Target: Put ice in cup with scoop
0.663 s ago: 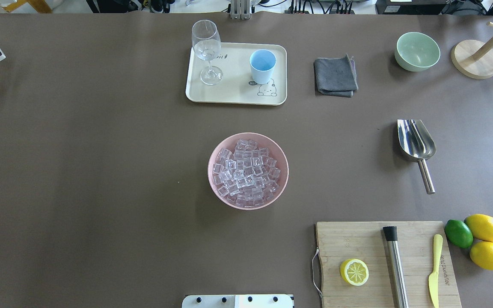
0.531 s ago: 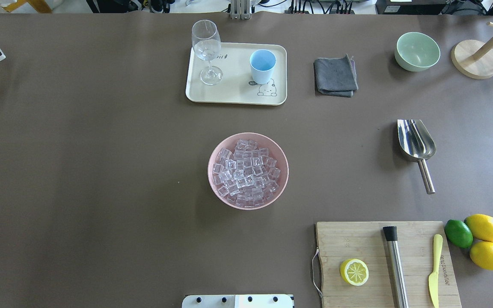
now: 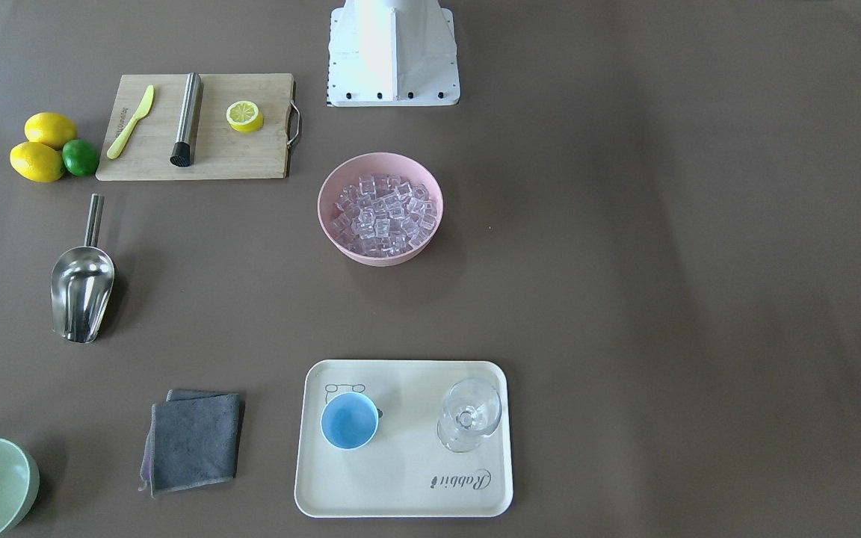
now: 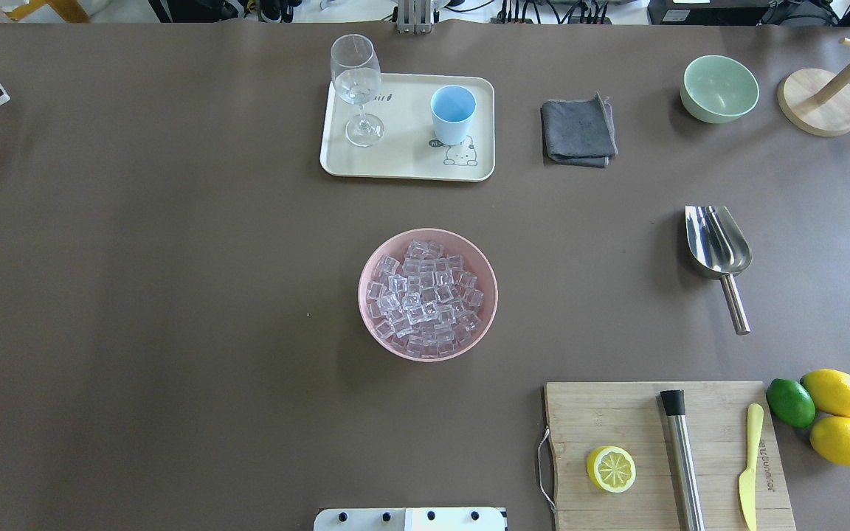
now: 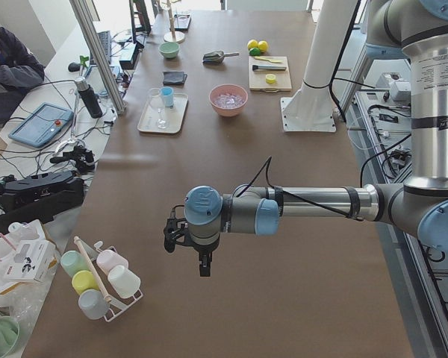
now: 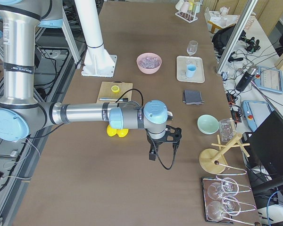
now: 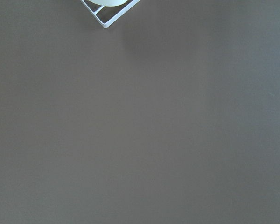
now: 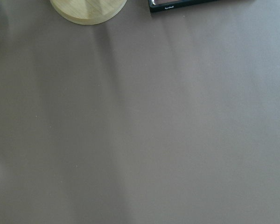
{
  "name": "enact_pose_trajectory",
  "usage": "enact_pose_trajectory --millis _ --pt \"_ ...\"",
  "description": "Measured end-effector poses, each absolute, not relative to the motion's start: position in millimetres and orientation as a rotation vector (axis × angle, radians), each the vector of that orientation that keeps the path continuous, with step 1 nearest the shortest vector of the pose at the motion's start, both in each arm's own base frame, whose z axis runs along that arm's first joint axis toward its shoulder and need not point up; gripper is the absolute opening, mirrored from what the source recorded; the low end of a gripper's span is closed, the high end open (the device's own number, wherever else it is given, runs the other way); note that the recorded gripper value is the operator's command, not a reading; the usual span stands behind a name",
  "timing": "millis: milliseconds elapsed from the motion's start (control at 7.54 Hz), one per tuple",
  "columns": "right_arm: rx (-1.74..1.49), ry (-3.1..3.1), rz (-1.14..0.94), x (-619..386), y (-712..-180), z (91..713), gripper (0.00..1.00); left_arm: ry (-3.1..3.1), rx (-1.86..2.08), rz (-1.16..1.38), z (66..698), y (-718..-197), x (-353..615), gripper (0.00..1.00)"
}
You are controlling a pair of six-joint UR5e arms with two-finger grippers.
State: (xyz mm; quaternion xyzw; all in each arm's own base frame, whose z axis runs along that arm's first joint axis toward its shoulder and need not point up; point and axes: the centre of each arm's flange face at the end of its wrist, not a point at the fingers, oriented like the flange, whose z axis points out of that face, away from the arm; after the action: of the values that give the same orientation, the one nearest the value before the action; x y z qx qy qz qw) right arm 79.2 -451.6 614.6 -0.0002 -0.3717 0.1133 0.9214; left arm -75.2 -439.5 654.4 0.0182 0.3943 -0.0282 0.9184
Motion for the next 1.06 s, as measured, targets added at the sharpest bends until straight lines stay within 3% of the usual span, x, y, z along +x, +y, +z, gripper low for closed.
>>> enact_pose_trajectory --millis 663,1061 --pt "0.000 -0.775 0.207 60 -457 597 1.00 0.818 0.035 -0.058 657 -440 -74 0.98" --pt "-0.024 -0.812 0.274 -16 -474 536 1.00 0.819 0.057 -0.007 654 -453 -58 0.98"
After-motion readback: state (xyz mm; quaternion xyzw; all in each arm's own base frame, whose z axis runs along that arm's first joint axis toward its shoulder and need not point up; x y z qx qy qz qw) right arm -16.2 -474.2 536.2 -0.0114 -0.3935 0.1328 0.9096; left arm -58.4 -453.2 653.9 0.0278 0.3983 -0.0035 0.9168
